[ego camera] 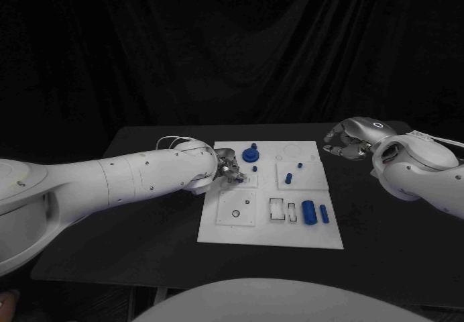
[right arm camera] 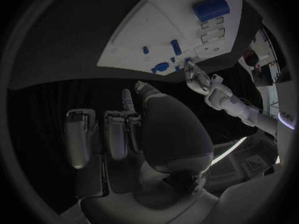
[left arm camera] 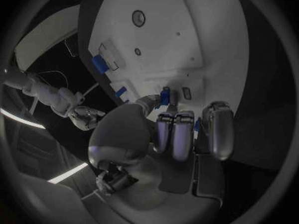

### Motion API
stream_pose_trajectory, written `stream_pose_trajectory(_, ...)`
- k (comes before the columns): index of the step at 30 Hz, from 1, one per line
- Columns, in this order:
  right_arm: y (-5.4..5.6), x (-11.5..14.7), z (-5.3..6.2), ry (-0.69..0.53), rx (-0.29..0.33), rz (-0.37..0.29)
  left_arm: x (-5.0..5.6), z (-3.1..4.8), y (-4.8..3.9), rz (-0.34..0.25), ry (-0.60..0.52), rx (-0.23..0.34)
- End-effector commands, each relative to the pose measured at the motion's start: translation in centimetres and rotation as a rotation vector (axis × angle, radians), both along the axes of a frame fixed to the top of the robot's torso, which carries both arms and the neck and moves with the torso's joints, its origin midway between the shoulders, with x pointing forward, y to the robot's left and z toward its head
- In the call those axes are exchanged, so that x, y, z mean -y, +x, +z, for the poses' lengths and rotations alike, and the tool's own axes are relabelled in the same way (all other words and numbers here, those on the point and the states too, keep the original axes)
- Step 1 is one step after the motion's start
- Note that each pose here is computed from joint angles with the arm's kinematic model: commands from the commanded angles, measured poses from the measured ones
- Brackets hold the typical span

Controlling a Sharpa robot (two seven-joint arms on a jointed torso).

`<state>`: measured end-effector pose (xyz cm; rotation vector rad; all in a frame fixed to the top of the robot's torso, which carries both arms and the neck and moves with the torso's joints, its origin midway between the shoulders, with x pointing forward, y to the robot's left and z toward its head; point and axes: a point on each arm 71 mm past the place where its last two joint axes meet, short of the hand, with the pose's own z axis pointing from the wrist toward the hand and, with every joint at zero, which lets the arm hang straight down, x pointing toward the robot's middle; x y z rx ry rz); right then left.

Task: Assemble the parts on the task board

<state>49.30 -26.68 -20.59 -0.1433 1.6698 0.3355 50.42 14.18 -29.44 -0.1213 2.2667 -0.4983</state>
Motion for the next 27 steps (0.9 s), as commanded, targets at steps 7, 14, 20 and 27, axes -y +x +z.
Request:
stream_pose_trajectory(7, 0.0, 0.2, -0.2, -0.009, -0.012, -0.019, 0.0, -0.25, -0.35, -0.005, -0.016, 0.010)
stream_pose_trajectory(14, 0.0, 0.3, -0.2, -0.010, -0.012, -0.022, -0.4, 0.23, -0.10, -0.006, -0.013, 0.013)
stream_pose_trajectory(20, 0.0, 0.3, -0.2, -0.011, -0.012, -0.026, -0.8, 1.05, 0.51, -0.021, 0.014, -0.007)
stream_pose_trajectory(27, 0.0, 0.3, -0.2, -0.011, -0.013, -0.027, -1.0, 1.55, 1.07, -0.057, 0.070, -0.074)
